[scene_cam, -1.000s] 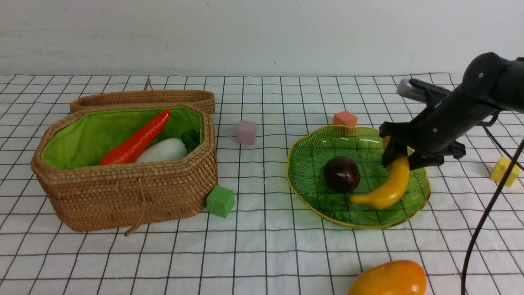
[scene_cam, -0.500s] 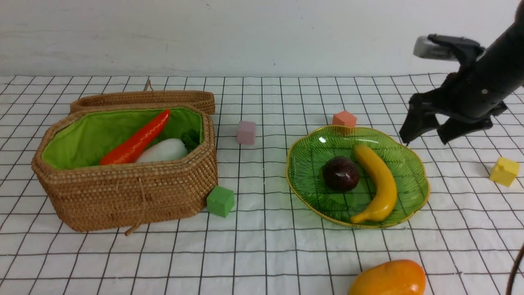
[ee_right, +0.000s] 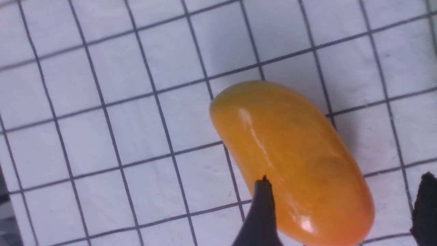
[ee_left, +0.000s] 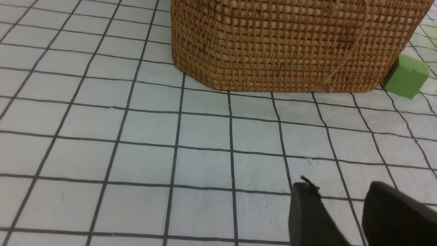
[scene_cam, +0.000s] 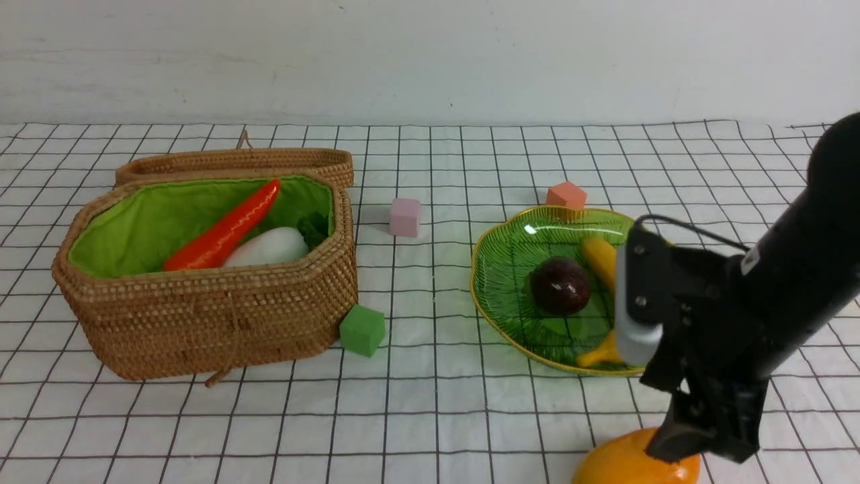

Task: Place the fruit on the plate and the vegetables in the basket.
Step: Use the right arm to grab a mango and put it into the right plate

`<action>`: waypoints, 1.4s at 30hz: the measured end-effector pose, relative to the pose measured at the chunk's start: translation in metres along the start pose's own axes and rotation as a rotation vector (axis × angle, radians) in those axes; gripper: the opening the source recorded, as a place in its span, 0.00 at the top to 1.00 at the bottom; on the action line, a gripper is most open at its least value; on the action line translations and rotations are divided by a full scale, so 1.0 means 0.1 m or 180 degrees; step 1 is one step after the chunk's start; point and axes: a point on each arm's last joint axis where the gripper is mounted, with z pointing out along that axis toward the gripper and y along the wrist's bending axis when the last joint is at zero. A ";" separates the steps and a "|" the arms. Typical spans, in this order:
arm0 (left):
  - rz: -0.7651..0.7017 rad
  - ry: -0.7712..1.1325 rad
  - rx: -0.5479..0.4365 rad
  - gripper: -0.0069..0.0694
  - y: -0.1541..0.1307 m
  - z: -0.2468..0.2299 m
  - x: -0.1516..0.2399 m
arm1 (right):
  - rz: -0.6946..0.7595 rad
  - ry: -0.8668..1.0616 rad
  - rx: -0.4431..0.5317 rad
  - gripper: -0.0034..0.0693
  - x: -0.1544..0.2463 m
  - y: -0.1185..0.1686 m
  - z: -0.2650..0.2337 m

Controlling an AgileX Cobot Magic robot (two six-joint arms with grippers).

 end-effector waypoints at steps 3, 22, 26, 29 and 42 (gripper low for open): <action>0.0000 0.0000 0.0000 0.60 0.00 0.00 0.00 | -0.0280 0.0127 0.0027 0.17 -0.07 0.08 0.11; 0.0000 0.0000 0.0000 0.60 0.00 0.00 0.00 | -0.0294 0.0730 -0.0475 0.15 0.10 0.04 0.95; 0.0000 0.0000 0.0000 0.60 0.00 0.00 0.00 | -0.0125 0.0730 -0.0472 0.17 0.00 -0.03 0.87; 0.0000 0.0000 0.0000 0.60 0.00 0.00 0.00 | -0.0027 0.0560 -0.0321 0.17 -0.19 -0.14 0.64; 0.0000 0.0000 0.0000 0.60 0.00 0.00 0.00 | 0.2624 -0.0681 0.1039 0.17 -0.38 -1.26 -0.09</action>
